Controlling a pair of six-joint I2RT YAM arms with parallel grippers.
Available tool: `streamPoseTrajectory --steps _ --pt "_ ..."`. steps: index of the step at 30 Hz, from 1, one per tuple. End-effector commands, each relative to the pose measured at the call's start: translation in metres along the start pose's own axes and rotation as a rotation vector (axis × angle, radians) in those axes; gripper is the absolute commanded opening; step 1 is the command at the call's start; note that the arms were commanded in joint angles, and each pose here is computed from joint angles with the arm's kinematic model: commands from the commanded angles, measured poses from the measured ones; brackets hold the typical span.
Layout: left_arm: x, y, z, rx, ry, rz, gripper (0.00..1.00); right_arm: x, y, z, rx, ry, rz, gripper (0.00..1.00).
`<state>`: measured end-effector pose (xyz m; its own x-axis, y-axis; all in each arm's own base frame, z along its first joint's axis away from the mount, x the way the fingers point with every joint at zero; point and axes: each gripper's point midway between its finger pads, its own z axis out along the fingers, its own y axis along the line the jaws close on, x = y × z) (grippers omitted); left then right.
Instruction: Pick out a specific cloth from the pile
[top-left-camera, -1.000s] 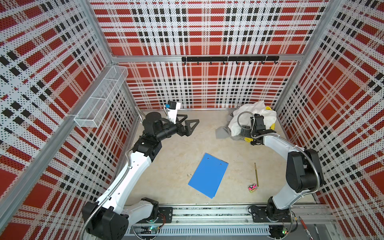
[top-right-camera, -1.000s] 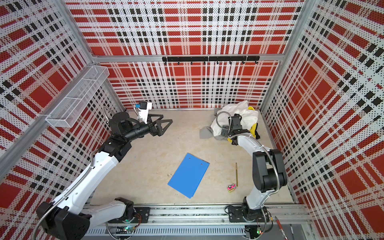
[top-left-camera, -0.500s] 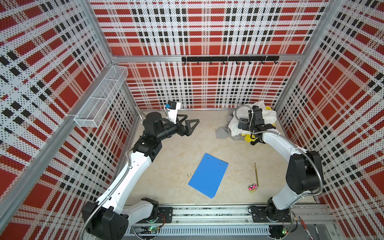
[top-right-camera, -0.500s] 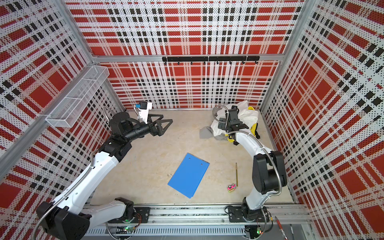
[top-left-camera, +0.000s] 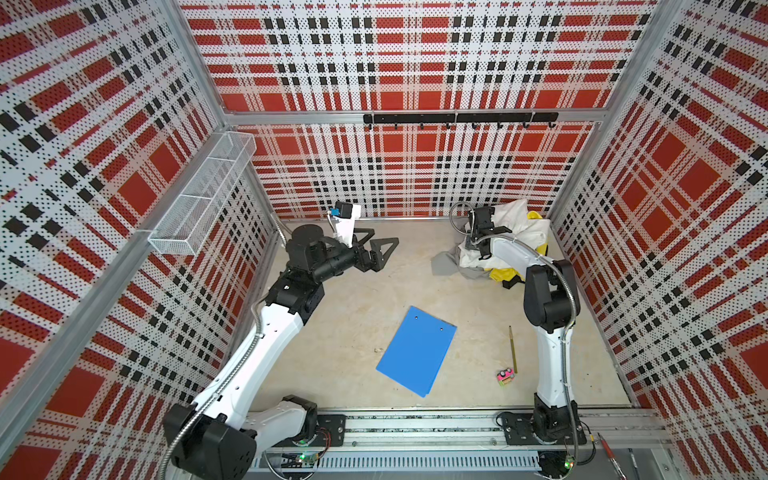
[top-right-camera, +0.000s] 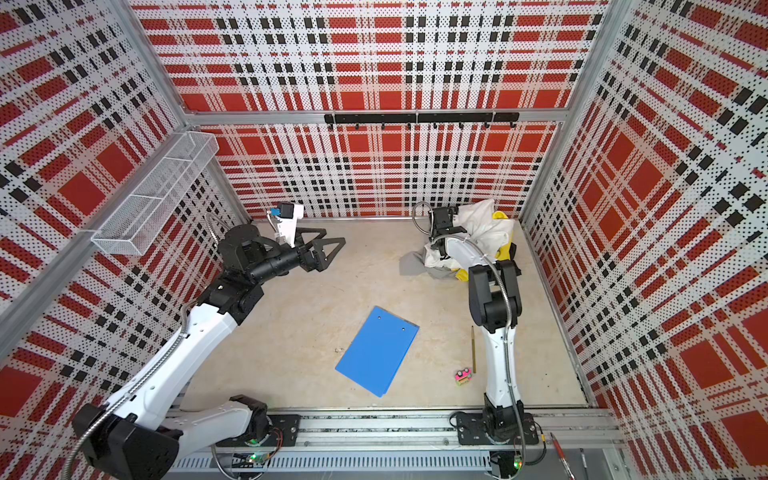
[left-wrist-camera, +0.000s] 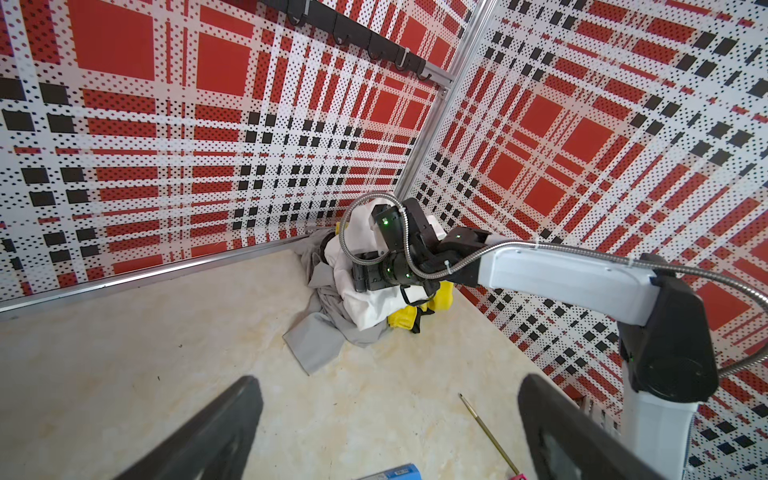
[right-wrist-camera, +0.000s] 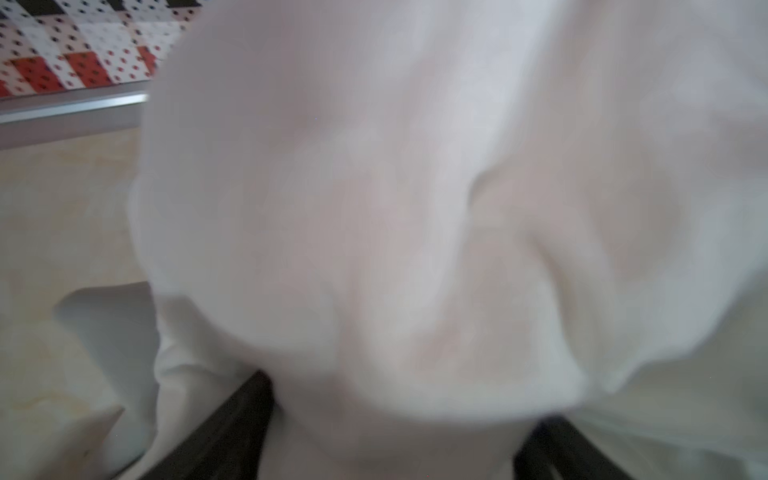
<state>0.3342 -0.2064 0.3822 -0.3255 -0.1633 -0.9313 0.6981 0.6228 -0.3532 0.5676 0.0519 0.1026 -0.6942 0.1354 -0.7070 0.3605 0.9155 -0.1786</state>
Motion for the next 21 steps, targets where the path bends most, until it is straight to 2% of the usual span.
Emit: streamPoseTrajectory --steps 1,3,4,5,7,10,17,19,21 --pt "-0.005 -0.005 -0.004 0.005 -0.027 0.015 0.99 0.046 -0.007 0.025 0.058 0.116 -0.055 0.55" --pt "-0.005 -0.005 -0.004 0.007 -0.028 0.015 0.99 0.041 -0.006 0.014 0.042 0.074 -0.038 0.29" --pt "-0.005 -0.005 -0.003 0.008 -0.027 0.012 0.99 0.034 -0.004 0.005 0.017 0.044 -0.027 0.21" --pt "-0.005 -0.005 -0.003 0.008 -0.026 0.013 0.99 0.025 -0.001 -0.006 -0.025 0.013 -0.013 0.14" --pt "-0.005 -0.005 -0.003 0.010 -0.027 0.012 0.99 0.008 0.009 -0.032 -0.115 -0.045 -0.003 0.07" --pt "-0.005 -0.005 -0.003 0.008 -0.028 0.012 0.99 -0.016 0.022 -0.073 -0.264 -0.091 0.017 0.03" --pt "-0.005 -0.006 -0.004 0.006 -0.031 0.016 0.99 -0.069 0.021 -0.153 -0.527 -0.193 0.105 0.04" --pt "-0.006 -0.007 -0.005 0.008 -0.033 0.017 0.99 -0.086 0.011 -0.166 -0.560 -0.222 0.135 0.04" --pt "-0.006 -0.007 -0.005 0.008 -0.034 0.017 0.99 -0.102 -0.010 -0.170 -0.529 -0.255 0.165 0.04"
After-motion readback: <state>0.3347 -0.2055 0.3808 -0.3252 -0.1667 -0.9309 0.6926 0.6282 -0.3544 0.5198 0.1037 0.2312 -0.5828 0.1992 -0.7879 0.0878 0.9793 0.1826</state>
